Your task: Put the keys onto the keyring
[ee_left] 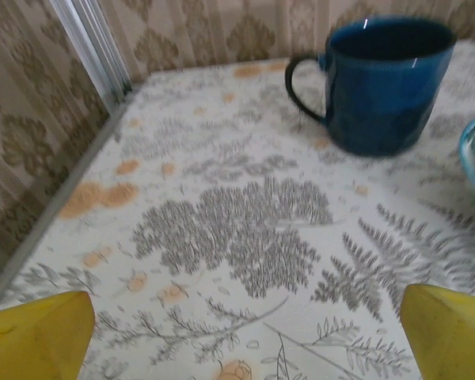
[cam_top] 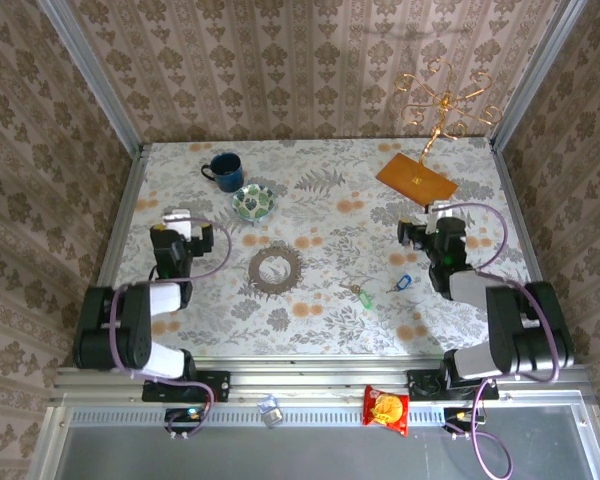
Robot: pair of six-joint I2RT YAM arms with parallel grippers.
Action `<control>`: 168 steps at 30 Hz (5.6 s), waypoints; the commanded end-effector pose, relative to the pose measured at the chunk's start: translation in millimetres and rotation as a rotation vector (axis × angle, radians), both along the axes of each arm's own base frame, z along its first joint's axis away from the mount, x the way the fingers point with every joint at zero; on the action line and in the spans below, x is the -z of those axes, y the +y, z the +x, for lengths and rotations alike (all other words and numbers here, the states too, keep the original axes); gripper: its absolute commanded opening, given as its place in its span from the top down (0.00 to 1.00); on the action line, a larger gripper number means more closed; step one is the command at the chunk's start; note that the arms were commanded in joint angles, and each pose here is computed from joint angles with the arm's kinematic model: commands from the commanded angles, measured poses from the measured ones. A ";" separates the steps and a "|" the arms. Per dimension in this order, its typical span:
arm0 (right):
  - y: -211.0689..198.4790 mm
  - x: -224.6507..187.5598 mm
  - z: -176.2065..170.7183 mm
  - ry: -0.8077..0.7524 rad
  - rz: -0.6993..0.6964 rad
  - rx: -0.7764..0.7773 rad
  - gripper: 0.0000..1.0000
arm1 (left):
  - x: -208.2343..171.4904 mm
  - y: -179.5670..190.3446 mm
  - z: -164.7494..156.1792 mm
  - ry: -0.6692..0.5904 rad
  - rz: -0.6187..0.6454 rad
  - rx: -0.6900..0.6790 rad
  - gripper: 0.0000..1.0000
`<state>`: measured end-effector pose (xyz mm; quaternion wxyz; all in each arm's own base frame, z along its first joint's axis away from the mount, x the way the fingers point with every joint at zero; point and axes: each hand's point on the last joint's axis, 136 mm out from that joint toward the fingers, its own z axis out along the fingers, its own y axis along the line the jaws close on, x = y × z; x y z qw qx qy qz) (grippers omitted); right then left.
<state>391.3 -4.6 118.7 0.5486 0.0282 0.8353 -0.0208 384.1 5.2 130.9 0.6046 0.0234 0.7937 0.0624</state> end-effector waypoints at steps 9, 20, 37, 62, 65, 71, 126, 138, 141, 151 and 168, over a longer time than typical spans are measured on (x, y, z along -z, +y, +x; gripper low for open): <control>-3.5 -43.7 -62.0 0.180 0.332 0.190 0.00 | -74.0 -13.8 -51.2 0.010 -0.161 0.059 0.00; 123.7 -24.5 -125.6 0.522 0.564 -0.066 0.22 | -36.8 -81.1 -119.6 0.378 -0.507 0.127 0.06; 258.2 -6.5 -127.9 0.801 0.407 -0.237 0.47 | 19.9 -115.2 -151.4 0.763 -0.577 0.002 0.32; 240.5 1.1 -127.5 0.822 0.391 -0.153 0.53 | 92.5 -143.6 -104.7 1.052 -0.582 0.358 0.58; 240.0 2.3 -127.9 0.827 0.392 -0.150 0.54 | 96.9 -145.2 -106.1 1.059 -0.591 0.365 0.61; 239.8 2.4 -128.4 0.831 0.391 -0.151 0.55 | 105.0 -146.4 -106.6 1.074 -0.602 0.363 0.65; 266.0 -124.3 -112.7 0.130 0.131 -0.922 0.60 | -68.7 -237.0 -156.2 0.212 -0.115 1.210 1.00; 293.5 -117.5 -167.3 -0.218 -0.178 -1.452 0.53 | -105.7 -262.3 -202.8 -0.130 0.068 1.585 1.00; 297.2 -105.8 -179.6 -0.248 -0.215 -1.544 0.65 | -104.4 -265.4 -207.1 -0.189 0.063 1.622 1.00; 316.9 -104.6 -190.1 -0.280 -0.114 -1.631 0.73 | -102.2 -277.1 -227.6 -0.262 0.053 1.749 1.00; 329.3 -97.7 -189.0 -0.288 -0.080 -1.631 0.74 | -100.9 -286.2 -237.5 -0.286 0.035 1.802 1.00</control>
